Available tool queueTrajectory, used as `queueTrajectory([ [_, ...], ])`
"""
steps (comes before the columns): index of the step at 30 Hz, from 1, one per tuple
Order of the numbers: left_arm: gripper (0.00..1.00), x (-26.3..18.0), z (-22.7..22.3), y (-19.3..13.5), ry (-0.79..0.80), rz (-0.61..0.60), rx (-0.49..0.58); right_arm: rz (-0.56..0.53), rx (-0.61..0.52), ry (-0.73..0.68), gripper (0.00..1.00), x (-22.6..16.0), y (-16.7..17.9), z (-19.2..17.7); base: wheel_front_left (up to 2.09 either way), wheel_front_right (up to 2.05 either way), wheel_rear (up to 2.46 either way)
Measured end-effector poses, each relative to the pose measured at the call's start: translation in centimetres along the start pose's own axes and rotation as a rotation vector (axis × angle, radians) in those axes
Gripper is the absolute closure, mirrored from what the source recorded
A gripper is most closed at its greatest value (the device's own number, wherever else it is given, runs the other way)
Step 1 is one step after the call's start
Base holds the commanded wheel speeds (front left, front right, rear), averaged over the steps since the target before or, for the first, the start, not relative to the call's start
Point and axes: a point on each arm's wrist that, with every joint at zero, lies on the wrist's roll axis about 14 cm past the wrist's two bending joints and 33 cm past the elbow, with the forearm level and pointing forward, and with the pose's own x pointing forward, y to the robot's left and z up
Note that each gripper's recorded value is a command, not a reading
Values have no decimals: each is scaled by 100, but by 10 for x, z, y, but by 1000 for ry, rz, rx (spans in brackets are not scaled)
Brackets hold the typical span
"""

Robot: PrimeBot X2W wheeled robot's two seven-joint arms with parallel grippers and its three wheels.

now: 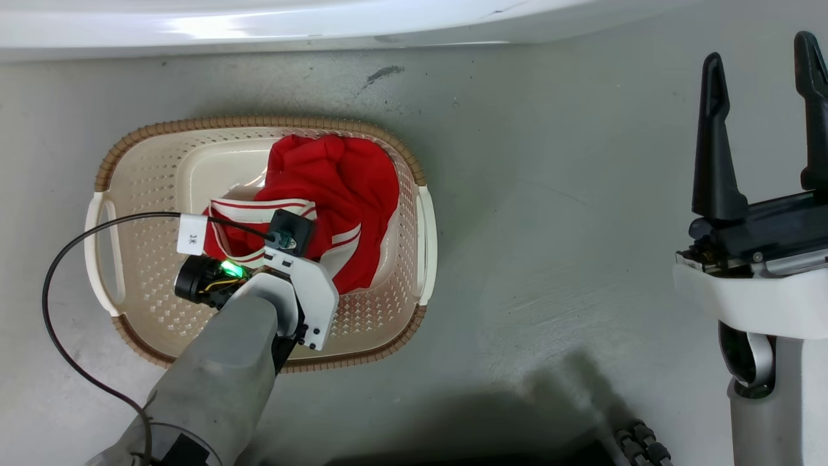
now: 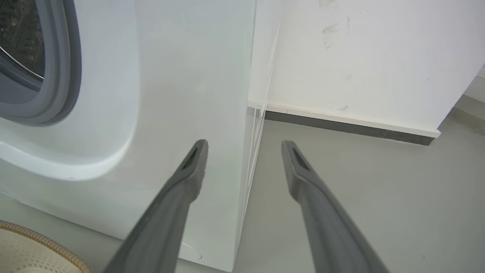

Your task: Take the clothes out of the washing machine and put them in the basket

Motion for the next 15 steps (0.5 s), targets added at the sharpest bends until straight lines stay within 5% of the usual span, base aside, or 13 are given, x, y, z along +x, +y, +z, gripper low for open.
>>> queueTrajectory([
  [1, 0, -1, 1, 0, -7, 1, 0, 1, 0, -3, 0, 1, 0, 1, 0, 0, 0],
  [15, 0, -51, 31, 1, -184, 69, -77, 16, 9, -78, 0, -14, 8, 51, 0, 0, 0],
])
